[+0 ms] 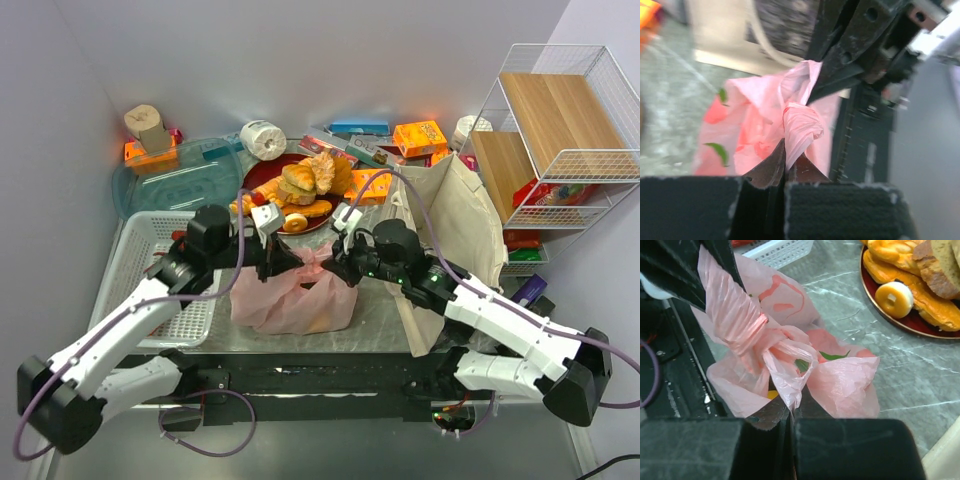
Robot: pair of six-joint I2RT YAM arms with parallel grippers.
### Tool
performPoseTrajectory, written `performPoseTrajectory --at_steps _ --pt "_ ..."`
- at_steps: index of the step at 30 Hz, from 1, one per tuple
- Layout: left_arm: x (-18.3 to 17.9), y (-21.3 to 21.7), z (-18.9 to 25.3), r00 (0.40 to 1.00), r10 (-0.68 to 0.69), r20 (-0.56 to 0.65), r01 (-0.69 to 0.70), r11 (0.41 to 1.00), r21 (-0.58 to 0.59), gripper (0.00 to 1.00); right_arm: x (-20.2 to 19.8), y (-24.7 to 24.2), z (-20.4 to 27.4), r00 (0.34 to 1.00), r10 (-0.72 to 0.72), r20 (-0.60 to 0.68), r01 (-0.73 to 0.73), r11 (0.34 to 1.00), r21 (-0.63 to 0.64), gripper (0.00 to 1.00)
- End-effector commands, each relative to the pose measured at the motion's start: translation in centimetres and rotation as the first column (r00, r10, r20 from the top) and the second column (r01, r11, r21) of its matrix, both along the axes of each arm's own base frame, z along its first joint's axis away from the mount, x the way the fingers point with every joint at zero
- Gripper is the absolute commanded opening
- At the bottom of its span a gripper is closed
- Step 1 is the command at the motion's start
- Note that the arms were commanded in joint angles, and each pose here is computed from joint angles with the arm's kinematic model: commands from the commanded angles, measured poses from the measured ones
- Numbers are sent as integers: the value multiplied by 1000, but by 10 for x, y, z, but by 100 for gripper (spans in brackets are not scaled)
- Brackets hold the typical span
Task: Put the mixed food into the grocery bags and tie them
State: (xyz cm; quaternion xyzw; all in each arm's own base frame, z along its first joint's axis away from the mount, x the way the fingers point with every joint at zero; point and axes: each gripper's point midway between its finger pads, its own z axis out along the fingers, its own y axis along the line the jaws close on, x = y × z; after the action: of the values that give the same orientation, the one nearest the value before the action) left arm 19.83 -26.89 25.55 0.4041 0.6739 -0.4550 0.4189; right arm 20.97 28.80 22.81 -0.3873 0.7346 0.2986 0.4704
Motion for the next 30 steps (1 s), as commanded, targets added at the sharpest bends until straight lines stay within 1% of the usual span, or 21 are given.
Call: performPoseTrajectory --at_steps 1,3,4,6,7,10,11,12,13,15,17,18,20,22,23,24,25,26,27,29,30 --pt "33 16 14 935 305 184 -308 951 -12 1 -9 3 47 1000 25 7 -26 992 127 0" --pt "34 19 18 908 356 219 -358 933 -31 1 -14 5 48 999 43 -15 -40 988 151 0" --pt "40 24 19 881 412 231 -416 909 -33 1 -17 7 53 998 58 -14 -55 983 173 0" --pt "39 20 18 866 438 241 -443 896 -36 1 -25 12 55 995 97 -37 -88 976 199 0" --pt "40 20 16 849 468 247 -475 879 -34 1 -27 14 57 993 113 -38 -103 972 209 0" --pt "35 9 8 849 470 240 -479 877 -23 1 -34 19 60 988 150 -45 -135 961 239 0" --pt "40 10 13 820 513 254 -520 853 -45 1 -35 20 59 986 160 -49 -144 959 242 0" --pt "42 8 5 809 525 264 -537 843 -29 1 -37 21 60 984 171 -53 -153 957 246 0" --pt "38 1 10 808 523 271 -529 847 -57 1 -37 22 58 983 174 -57 -155 957 245 0" --pt "40 0 0 796 550 253 -554 830 -62 1 -36 22 58 984 167 -59 -148 958 247 0" --pt "41 -1 7 782 583 221 -568 812 -130 1 -35 21 55 986 159 -57 -141 960 240 0" --pt "41 1 -3 778 591 213 -577 806 -128 1 -34 20 53 987 151 -60 -133 962 237 0" --pt "41 4 4 759 620 198 -592 784 -186 1 -36 19 48 985 159 -68 -139 963 229 0" --pt "38 6 -5 752 628 202 -598 778 -191 1 -37 20 44 983 165 -83 -143 965 222 0" --pt "37 8 -8 748 628 214 -595 778 -204 1 -35 18 43 984 155 -84 -133 967 215 6" --pt "35 8 -7 752 620 223 -582 784 -215 1 -35 15 42 986 140 -92 -119 971 206 24" --pt "33 8 -7 754 615 231 -576 788 -220 1 -32 12 43 988 123 -88 -103 974 201 30" --pt "31 11 -6 750 614 244 -569 788 -234 1 -29 8 45 991 112 -77 -95 976 196 39" --pt "28 10 -5 759 599 255 -551 800 -239 1 -28 3 48 992 99 -73 -83 977 194 60" --pt "24 10 -3 768 577 279 -526 816 -241 1 -24 -7 63 996 83 -40 -73 975 209 75" --pt "21 7 -6 783 553 284 -506 833 -226 1 -22 -11 64 996 74 -48 -63 977 203 81"
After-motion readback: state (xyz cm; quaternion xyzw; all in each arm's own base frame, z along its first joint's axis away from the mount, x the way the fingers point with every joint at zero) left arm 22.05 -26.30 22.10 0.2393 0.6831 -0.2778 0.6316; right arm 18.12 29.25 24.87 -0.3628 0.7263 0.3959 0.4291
